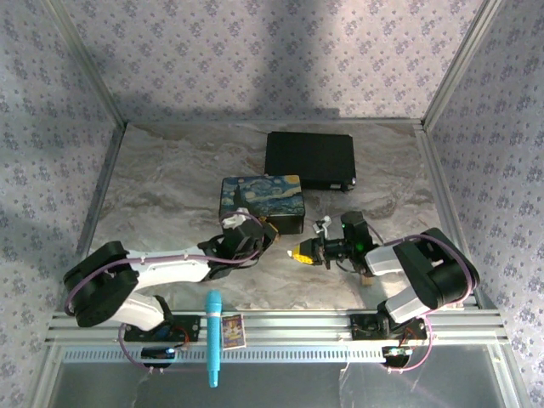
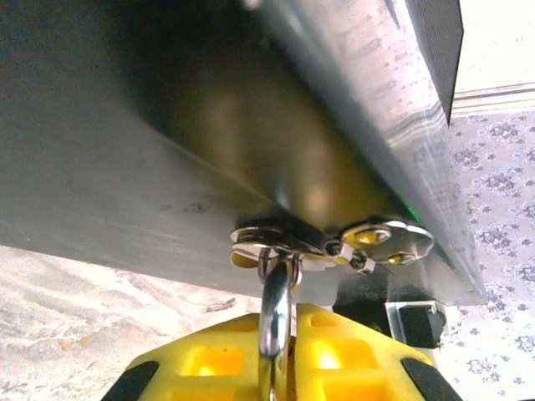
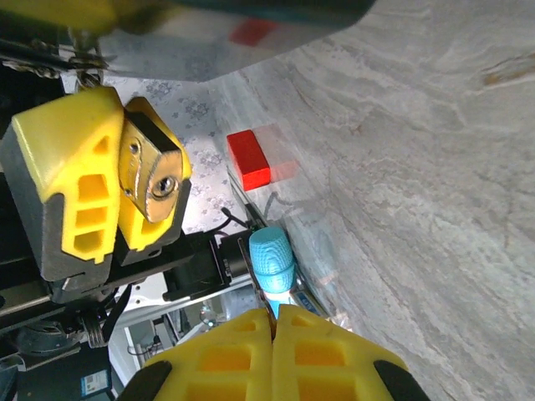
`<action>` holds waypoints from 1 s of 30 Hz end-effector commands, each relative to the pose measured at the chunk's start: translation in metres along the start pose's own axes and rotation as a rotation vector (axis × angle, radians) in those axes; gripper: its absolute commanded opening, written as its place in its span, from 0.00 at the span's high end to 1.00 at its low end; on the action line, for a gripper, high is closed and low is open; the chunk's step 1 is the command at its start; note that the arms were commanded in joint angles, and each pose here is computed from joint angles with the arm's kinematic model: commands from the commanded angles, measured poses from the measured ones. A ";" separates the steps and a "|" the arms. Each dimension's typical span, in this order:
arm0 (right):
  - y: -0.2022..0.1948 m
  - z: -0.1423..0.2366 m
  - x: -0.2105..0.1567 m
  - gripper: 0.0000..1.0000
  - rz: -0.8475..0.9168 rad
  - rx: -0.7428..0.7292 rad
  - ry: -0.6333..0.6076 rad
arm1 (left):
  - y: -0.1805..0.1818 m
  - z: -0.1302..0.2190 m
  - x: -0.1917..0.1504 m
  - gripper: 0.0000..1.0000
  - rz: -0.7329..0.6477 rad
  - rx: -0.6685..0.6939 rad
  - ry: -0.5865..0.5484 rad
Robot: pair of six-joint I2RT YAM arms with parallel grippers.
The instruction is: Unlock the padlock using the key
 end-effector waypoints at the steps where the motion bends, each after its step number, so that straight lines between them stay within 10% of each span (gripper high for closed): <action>1: 0.016 -0.005 0.008 1.00 0.037 0.033 -0.013 | -0.026 -0.002 0.002 1.00 0.042 -0.092 -0.011; 30: 0.017 0.001 0.026 1.00 0.009 0.109 -0.064 | -0.018 -0.008 0.000 1.00 0.168 -0.163 0.073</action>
Point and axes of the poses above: each hand's point on the last joint's axis, 136 mm out from that joint toward the fingers, its own z axis back along the fingers, its own y axis along the line the jaws close on, x = y × z, the point moved 4 cm from there along z, back along the fingers, and after that the axes turned 7 degrees about z, right-handed, at the moved point
